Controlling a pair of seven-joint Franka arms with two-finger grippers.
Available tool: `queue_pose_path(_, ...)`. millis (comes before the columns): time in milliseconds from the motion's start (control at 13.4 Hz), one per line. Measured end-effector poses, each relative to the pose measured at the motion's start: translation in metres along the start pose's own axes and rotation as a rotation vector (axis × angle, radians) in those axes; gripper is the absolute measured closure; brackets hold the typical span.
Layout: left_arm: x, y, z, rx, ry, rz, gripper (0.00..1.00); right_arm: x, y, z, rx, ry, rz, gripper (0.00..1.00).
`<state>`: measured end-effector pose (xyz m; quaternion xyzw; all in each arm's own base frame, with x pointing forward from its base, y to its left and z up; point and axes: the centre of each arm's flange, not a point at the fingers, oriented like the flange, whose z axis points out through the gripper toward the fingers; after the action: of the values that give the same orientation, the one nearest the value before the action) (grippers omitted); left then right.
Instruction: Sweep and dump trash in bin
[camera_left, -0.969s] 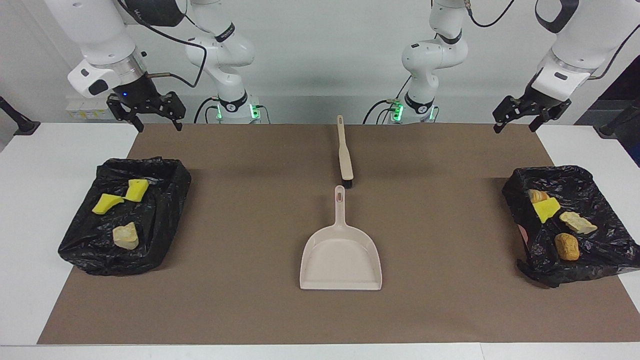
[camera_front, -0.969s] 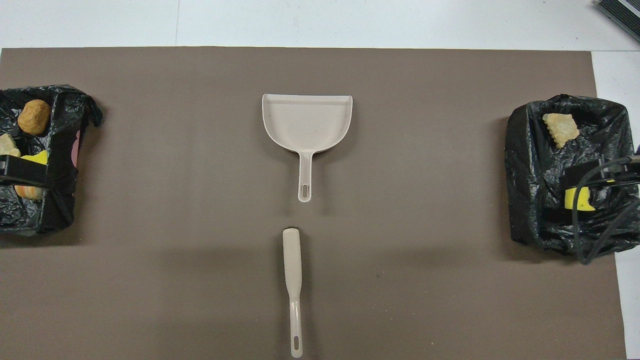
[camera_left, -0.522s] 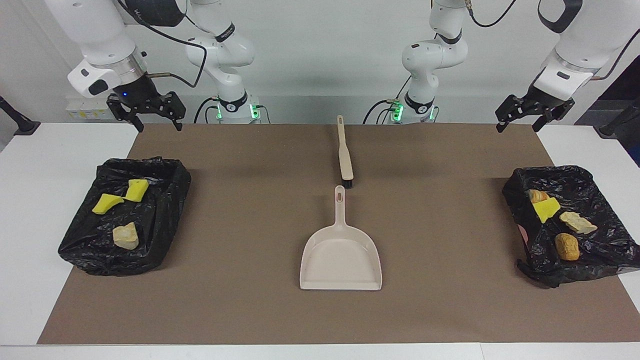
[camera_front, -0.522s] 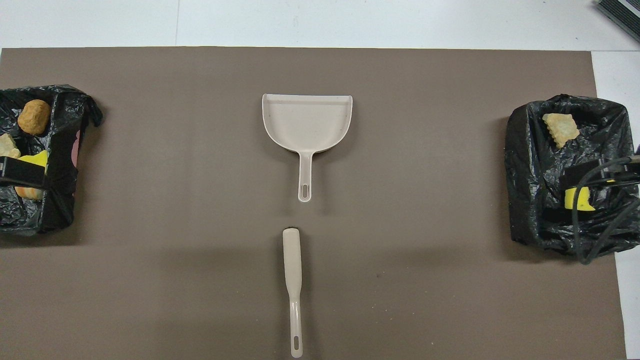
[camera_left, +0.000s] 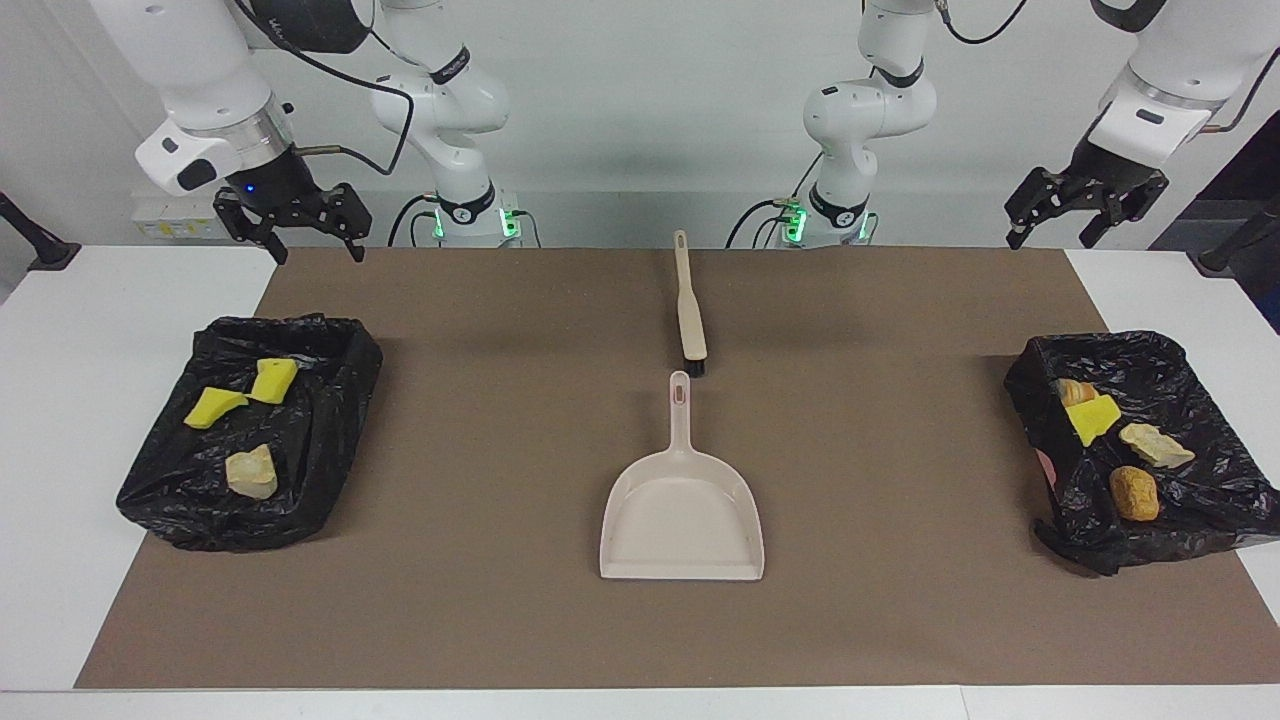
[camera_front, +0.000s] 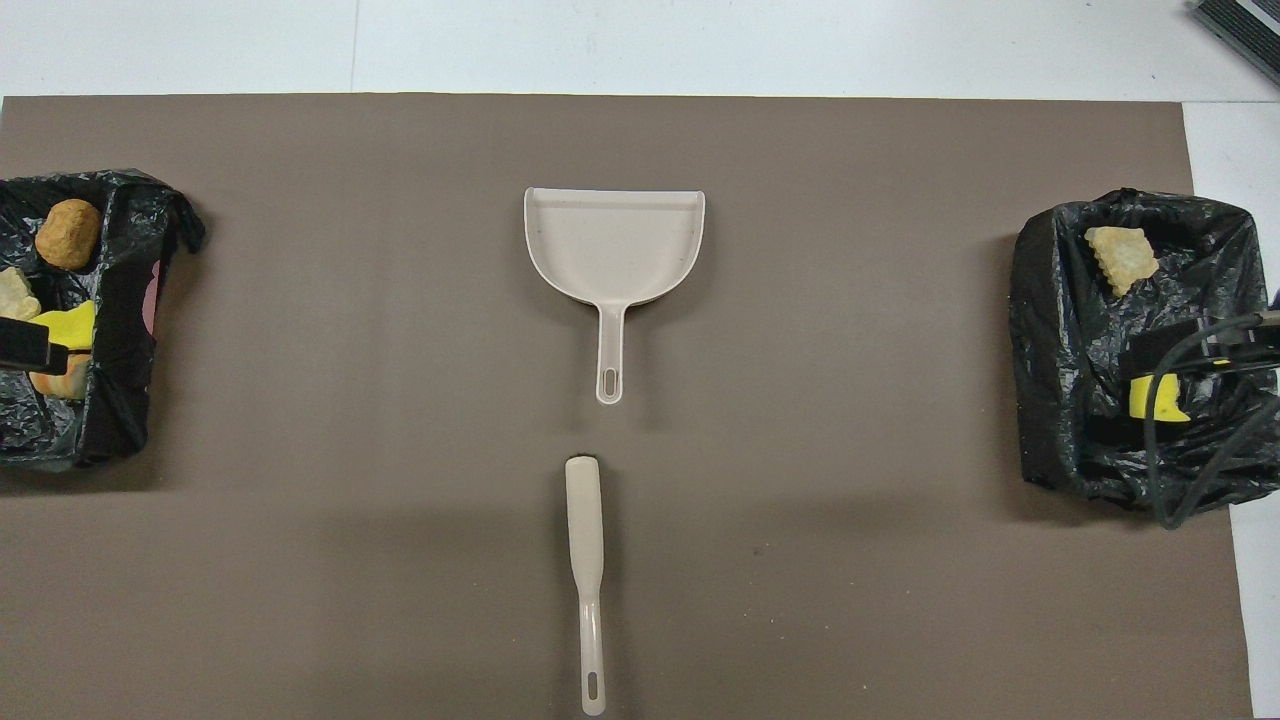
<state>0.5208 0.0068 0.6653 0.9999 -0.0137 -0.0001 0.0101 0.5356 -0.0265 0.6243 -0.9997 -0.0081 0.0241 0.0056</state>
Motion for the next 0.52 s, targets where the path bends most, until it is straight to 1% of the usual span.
queue_pose_path(298, -0.01, 0.012, -0.015, 0.002, 0.025, 0.006, 0.0, 0.0, 0.0, 0.0, 0.0, 0.0, 0.0, 0.0)
queue_pose_path(522, -0.014, 0.009, -0.018, 0.002, 0.021, -0.001, 0.0, 0.0, 0.0, 0.0, 0.0, 0.0, 0.0, 0.0)
